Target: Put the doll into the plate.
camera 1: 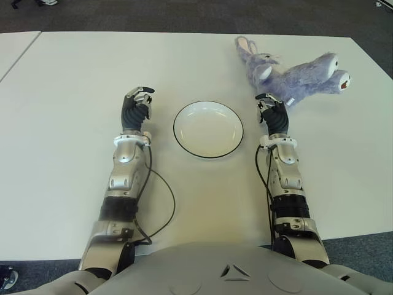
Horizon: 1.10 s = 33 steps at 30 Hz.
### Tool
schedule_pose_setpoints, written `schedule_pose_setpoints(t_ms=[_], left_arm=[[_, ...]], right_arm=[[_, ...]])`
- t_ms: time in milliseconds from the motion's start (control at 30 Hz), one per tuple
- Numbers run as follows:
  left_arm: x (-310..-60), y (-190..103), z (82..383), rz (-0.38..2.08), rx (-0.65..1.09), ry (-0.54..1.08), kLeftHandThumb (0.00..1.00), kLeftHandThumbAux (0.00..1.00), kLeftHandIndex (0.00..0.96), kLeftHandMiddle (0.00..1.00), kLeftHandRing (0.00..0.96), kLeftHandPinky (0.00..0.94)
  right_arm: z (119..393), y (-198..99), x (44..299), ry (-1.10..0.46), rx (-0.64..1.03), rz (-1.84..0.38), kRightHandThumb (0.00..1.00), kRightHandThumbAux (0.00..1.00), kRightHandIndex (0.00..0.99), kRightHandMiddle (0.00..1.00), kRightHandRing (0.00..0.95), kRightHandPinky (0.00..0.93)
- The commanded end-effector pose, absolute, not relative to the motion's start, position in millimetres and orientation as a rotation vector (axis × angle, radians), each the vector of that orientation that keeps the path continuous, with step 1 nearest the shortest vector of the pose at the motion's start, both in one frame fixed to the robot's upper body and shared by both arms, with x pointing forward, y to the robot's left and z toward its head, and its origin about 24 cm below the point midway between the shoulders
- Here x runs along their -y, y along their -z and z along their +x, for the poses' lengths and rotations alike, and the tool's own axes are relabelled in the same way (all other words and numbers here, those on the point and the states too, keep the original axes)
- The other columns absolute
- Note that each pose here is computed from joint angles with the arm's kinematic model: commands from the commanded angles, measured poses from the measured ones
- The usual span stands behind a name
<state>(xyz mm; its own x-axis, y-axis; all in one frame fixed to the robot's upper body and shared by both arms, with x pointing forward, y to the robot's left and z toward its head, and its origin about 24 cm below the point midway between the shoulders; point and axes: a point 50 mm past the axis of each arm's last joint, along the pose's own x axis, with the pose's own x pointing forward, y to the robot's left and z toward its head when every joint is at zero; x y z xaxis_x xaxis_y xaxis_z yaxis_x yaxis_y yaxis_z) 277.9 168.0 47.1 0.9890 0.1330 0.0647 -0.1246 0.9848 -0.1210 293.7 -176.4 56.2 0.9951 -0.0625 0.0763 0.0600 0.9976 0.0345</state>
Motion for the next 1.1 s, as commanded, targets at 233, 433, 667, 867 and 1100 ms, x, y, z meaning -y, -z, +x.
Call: schedule_pose_setpoints(t_ms=[233, 433, 667, 867, 1100], left_arm=[[-161.8, -5.4, 252.1, -0.144, -0.083, -0.18, 0.71, 0.704, 0.443, 0.856, 0.864, 0.862], [-163.0, -6.0, 252.2, -0.132, -0.08, -0.186, 0.71, 0.704, 0.443, 0.856, 0.864, 0.855], [-163.4, -7.0, 253.0, -0.126, -0.074, -0.2, 0.709, 0.705, 0.442, 0.86, 0.866, 0.861], [-163.0, -9.0, 252.5, -0.124, -0.067, -0.219, 0.71, 0.704, 0.443, 0.857, 0.865, 0.862], [-164.1, -8.2, 252.7, -0.128, -0.072, -0.216, 0.707, 0.706, 0.442, 0.857, 0.867, 0.855]], right_arm=[[276.6, -24.6, 176.2, 0.065, -0.055, 0.047, 0.714, 0.714, 0.442, 0.875, 0.868, 0.874], [276.7, -24.4, 175.0, 0.052, -0.06, 0.044, 0.714, 0.714, 0.442, 0.875, 0.869, 0.872], [277.7, -24.5, 171.2, 0.036, -0.07, 0.042, 0.713, 0.714, 0.442, 0.87, 0.863, 0.864], [277.8, -25.0, 169.9, 0.021, -0.074, 0.04, 0.713, 0.714, 0.442, 0.865, 0.86, 0.863], [278.2, -27.7, 169.1, -0.001, -0.054, 0.04, 0.712, 0.714, 0.442, 0.867, 0.862, 0.87]])
